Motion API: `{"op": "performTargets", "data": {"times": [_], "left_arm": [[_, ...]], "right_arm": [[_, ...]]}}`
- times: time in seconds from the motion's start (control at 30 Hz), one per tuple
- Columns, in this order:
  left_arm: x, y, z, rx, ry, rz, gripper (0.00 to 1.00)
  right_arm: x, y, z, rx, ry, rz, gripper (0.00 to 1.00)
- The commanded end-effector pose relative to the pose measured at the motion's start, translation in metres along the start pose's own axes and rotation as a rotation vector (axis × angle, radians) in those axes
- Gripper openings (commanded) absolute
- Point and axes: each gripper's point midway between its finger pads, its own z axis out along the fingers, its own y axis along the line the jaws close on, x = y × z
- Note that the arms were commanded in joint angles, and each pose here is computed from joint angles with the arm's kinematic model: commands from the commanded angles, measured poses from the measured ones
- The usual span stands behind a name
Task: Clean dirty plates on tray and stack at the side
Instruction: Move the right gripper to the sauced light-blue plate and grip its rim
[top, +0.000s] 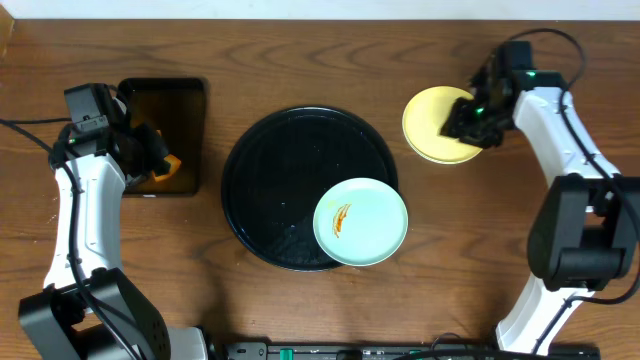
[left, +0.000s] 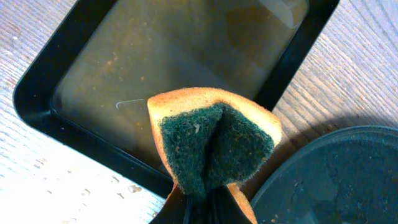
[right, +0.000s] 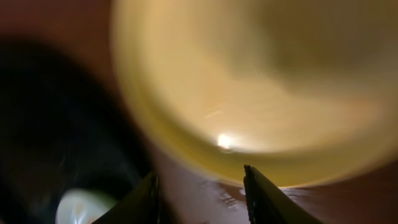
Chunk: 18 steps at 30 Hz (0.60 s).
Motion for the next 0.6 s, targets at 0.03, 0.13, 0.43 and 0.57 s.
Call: {"op": "performTargets", "data": {"times": [0.03, 0.13, 0.43, 0.57], "left_arm": [[0.004, 0.002, 0.004, 0.006, 0.015, 0.007, 0.08], [0.004, 0.002, 0.004, 0.005, 0.017, 0.007, 0.08], [0.004, 0.002, 0.004, 0.004, 0.018, 0.007, 0.08], [0.005, 0.002, 0.004, 0.004, 0.019, 0.010, 0.08]], "right_arm": [[0.037, 0.070, 0.006, -0.211, 0.090, -0.400, 0.48], [0.048, 0.064, 0.015, -0.056, 0.129, -0.333, 0.49], [0.101, 0.055, 0.015, 0.207, 0.275, -0.182, 0.28], [0.105, 0.063, 0.000, 0.227, 0.246, -0.188, 0.30]]}}
